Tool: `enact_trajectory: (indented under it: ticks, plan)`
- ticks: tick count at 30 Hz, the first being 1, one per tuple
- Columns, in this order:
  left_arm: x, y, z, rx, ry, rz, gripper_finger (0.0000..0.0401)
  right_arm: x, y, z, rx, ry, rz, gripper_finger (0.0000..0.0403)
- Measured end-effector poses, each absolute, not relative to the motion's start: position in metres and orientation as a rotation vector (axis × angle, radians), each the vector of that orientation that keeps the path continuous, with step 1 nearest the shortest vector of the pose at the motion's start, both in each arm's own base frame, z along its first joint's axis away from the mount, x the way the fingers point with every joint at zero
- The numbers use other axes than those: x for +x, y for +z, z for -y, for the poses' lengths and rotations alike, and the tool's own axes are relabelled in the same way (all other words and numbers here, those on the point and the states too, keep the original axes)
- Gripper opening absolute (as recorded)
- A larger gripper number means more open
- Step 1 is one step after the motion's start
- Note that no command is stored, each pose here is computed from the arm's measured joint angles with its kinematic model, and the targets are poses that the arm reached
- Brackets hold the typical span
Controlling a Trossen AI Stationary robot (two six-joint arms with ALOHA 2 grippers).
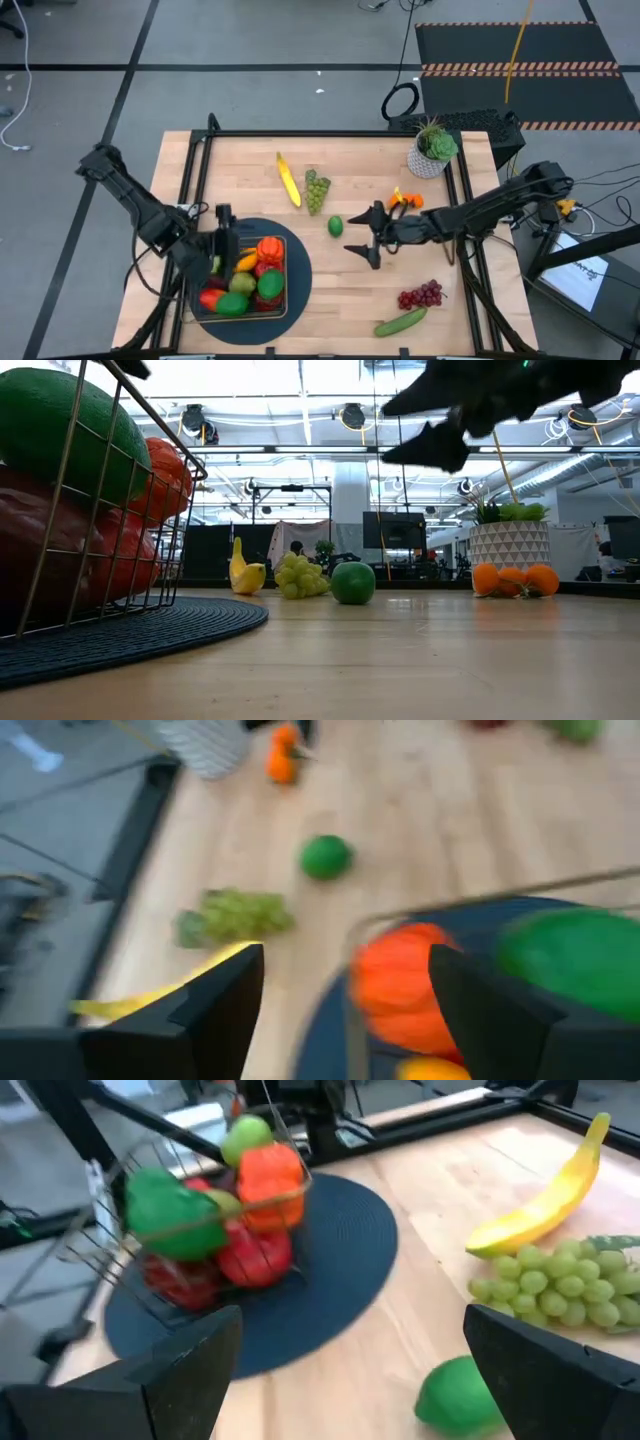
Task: Build produce basket
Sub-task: Put the lime into the gold wire basket
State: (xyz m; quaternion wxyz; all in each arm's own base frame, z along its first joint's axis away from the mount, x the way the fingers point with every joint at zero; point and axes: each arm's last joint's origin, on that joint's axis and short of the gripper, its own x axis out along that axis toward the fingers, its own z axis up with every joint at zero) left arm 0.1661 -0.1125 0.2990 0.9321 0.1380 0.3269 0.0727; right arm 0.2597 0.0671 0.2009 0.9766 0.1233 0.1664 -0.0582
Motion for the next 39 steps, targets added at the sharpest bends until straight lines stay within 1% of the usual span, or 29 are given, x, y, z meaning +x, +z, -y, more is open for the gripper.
enact_trajectory:
  ticks: [4,9,13,16,21,28,32,39]
  plan:
    - [0.17,0.308,0.091,0.311,0.22,-0.646,0.026,0.271,0.178,-0.066,0.168,-0.154,-0.387,0.0375]
    - [0.18,0.313,0.074,0.28,0.291,-0.618,0.0245,0.284,0.153,-0.059,0.099,-0.195,-0.424,0.0375]
    - [0.183,0.311,0.07,0.232,0.324,-0.616,0.0238,0.29,0.139,-0.051,0.108,-0.265,-0.431,0.0375]
    - [0.185,0.304,0.069,0.215,0.335,-0.613,0.0234,0.293,0.129,-0.047,0.139,-0.289,-0.442,0.0375]
    - [0.185,0.303,0.069,0.194,0.341,-0.607,0.0233,0.297,0.114,-0.044,0.118,-0.322,-0.459,0.0375]
    - [0.186,0.303,0.07,0.19,0.34,-0.6,0.0232,0.303,0.103,-0.044,0.136,-0.357,-0.395,0.0375]
    - [0.186,0.304,0.07,0.194,0.338,-0.601,0.0232,0.302,0.097,-0.043,0.129,-0.415,-0.404,0.0375]
    - [0.186,0.304,0.07,0.2,0.336,-0.602,0.0231,0.3,0.094,-0.042,0.071,-0.422,-0.453,0.0375]
